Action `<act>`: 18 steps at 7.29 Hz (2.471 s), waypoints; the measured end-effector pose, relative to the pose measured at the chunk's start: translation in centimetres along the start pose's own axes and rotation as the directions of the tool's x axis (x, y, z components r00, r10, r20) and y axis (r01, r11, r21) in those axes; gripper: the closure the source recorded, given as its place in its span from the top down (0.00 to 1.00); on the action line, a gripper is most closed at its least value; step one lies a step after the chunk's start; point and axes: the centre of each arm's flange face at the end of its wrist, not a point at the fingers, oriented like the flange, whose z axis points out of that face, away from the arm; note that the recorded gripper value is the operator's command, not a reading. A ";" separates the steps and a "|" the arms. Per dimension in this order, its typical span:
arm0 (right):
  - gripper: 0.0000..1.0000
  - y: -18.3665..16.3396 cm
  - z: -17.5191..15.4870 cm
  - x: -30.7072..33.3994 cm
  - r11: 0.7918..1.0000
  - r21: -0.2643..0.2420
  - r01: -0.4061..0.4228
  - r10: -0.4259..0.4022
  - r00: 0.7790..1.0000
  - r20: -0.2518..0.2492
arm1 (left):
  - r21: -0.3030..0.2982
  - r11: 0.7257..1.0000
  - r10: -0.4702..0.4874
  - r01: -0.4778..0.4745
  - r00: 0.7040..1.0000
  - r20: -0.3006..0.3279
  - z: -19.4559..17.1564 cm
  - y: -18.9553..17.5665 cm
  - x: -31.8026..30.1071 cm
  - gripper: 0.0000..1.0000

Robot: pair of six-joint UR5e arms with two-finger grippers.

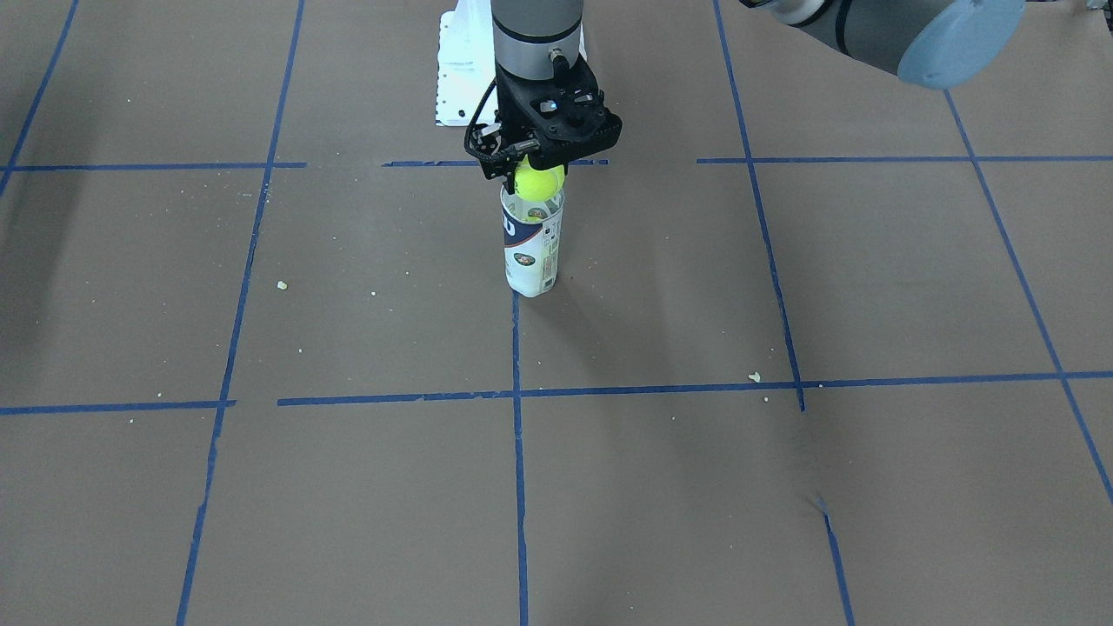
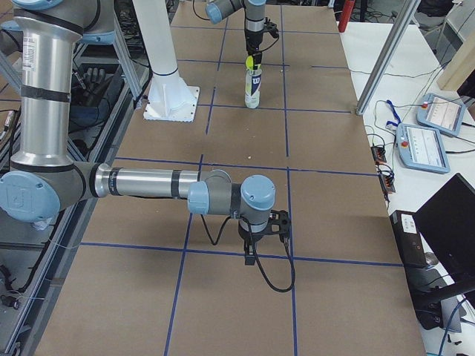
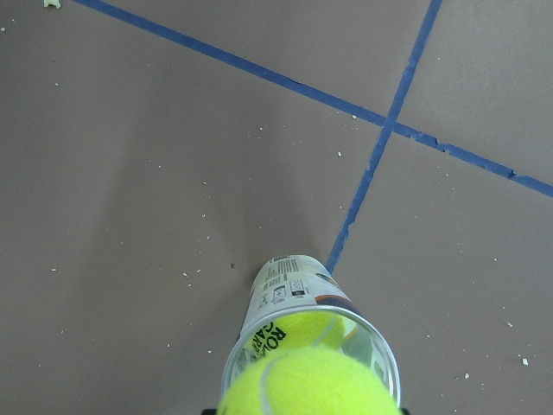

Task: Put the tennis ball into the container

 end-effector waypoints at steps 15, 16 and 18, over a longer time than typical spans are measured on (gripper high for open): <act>1.00 0.0 0.0 0.0 1.000 -0.001 -0.001 0.001 1.000 0.000 | 0.157 0.808 0.568 -0.567 0.822 0.043 -6.1 -26.5 -37.2 1.00; 1.00 0.0 0.0 0.0 1.000 -0.001 -0.001 0.001 1.000 0.000 | 0.141 0.783 0.606 -0.606 0.794 0.047 -6.8 -28.4 -43.5 1.00; 1.00 0.0 0.0 0.0 1.000 -0.001 -0.001 0.001 1.000 0.000 | 0.118 0.767 0.627 -0.630 0.776 0.068 -6.7 -30.4 -55.8 1.00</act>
